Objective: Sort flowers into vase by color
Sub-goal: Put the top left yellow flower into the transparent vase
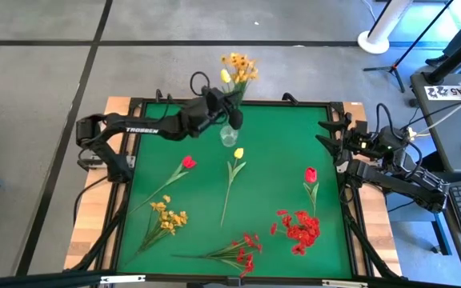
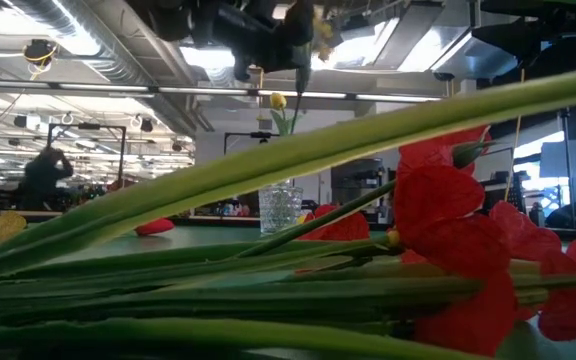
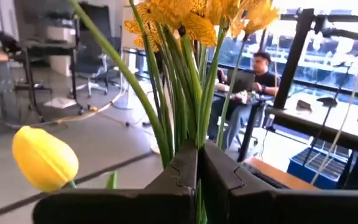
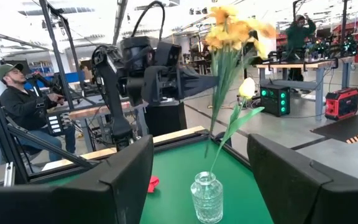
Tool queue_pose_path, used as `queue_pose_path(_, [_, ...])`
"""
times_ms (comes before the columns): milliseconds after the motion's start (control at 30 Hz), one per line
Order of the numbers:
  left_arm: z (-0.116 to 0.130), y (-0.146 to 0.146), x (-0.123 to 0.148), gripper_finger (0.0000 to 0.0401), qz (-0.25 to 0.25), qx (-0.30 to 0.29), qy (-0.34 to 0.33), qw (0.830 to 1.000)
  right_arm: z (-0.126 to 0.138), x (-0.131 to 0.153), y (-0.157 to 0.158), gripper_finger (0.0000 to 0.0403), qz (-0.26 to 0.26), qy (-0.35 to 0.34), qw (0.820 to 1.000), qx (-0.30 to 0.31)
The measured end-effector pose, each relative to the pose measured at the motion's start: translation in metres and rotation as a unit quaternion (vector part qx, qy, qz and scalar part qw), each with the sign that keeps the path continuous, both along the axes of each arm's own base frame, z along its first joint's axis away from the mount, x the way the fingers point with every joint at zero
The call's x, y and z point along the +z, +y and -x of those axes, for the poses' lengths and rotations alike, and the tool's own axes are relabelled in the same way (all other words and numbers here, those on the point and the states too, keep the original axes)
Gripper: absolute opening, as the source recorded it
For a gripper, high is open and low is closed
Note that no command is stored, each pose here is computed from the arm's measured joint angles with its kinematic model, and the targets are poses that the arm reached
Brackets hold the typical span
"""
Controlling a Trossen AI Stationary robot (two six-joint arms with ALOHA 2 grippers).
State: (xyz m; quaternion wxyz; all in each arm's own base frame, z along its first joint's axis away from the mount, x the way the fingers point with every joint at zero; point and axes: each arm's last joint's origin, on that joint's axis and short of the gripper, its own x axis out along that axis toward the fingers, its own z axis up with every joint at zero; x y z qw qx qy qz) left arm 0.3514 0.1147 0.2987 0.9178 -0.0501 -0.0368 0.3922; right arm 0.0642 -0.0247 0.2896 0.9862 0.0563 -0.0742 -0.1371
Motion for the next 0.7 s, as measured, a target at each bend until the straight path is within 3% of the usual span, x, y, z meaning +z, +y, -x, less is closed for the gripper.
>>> queue_pose_path(167, [-0.003, -0.013, -0.013, 0.0000, -0.036, -0.017, 0.006, 0.999, 0.000, 0.000, 0.000, 0.0259, 0.000, 0.000, 1.000, -0.001])
queue_pose_path(333, [0.021, -0.028, -0.053, 0.0000, -0.046, -0.016, -0.037, 0.998, 0.000, 0.000, 0.000, 0.0259, -0.001, 0.000, 1.000, -0.007])
queue_pose_path(500, [0.050, -0.023, -0.073, 0.0000, -0.057, -0.024, -0.109, 0.992, 0.000, 0.000, -0.001, 0.0259, -0.001, 0.000, 1.000, -0.009])
queue_pose_path(700, [0.056, -0.010, -0.074, 0.0000, -0.064, -0.045, -0.126, 0.989, 0.000, -0.001, -0.001, 0.0259, -0.002, 0.003, 1.000, -0.013])
